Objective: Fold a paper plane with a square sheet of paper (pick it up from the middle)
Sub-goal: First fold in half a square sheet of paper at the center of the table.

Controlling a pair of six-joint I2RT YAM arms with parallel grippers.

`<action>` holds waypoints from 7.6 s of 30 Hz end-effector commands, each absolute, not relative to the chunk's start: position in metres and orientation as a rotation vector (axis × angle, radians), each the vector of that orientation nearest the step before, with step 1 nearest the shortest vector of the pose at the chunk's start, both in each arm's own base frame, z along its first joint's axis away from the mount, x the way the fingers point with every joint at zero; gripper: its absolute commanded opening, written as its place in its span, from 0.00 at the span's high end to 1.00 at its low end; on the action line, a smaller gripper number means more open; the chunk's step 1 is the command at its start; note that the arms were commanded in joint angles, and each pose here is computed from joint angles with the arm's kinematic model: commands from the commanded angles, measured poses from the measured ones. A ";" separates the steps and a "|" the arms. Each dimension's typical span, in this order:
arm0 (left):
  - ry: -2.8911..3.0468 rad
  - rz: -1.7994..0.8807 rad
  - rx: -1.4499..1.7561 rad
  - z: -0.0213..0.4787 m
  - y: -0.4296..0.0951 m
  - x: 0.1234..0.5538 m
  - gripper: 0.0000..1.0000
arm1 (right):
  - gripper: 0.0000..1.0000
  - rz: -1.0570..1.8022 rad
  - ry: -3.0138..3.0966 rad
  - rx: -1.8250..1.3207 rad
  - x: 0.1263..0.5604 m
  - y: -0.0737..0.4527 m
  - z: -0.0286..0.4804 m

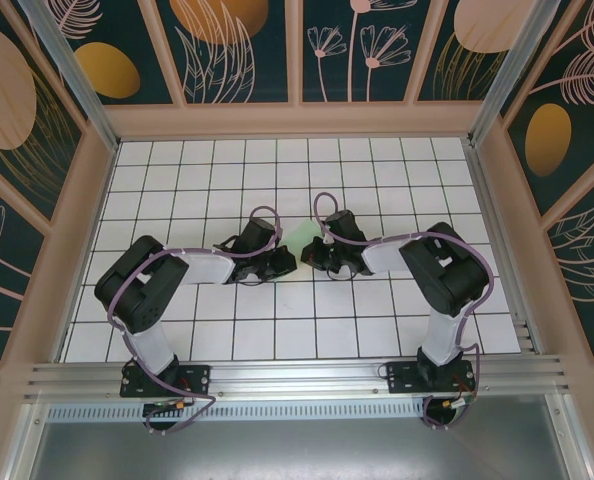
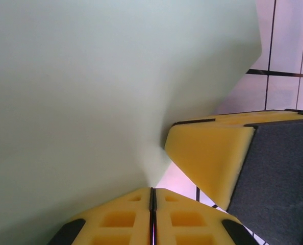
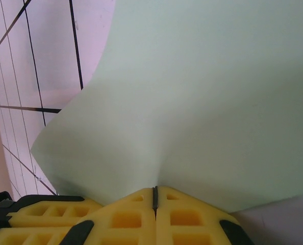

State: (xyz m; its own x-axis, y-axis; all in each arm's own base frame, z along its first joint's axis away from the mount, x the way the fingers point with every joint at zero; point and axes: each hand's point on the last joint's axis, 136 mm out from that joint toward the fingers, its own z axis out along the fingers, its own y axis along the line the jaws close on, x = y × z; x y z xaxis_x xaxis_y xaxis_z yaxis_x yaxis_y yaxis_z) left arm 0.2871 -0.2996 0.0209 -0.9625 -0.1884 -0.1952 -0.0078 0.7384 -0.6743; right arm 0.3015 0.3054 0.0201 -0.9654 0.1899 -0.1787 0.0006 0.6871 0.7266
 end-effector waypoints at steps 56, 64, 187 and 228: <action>2.843 -0.804 -0.161 -0.023 -0.275 0.271 0.98 | 1.00 0.733 2.658 0.395 0.375 0.188 -0.009; 2.843 -0.803 -0.165 -0.023 -0.275 0.271 0.98 | 1.00 0.744 2.571 0.344 0.393 0.193 0.030; 2.933 -0.829 0.121 -0.042 -0.246 0.209 1.00 | 1.00 0.710 2.919 0.240 0.299 0.230 -0.047; 2.218 -0.426 -0.553 0.109 -0.105 0.359 0.01 | 1.00 0.696 2.732 -0.118 0.342 0.366 0.037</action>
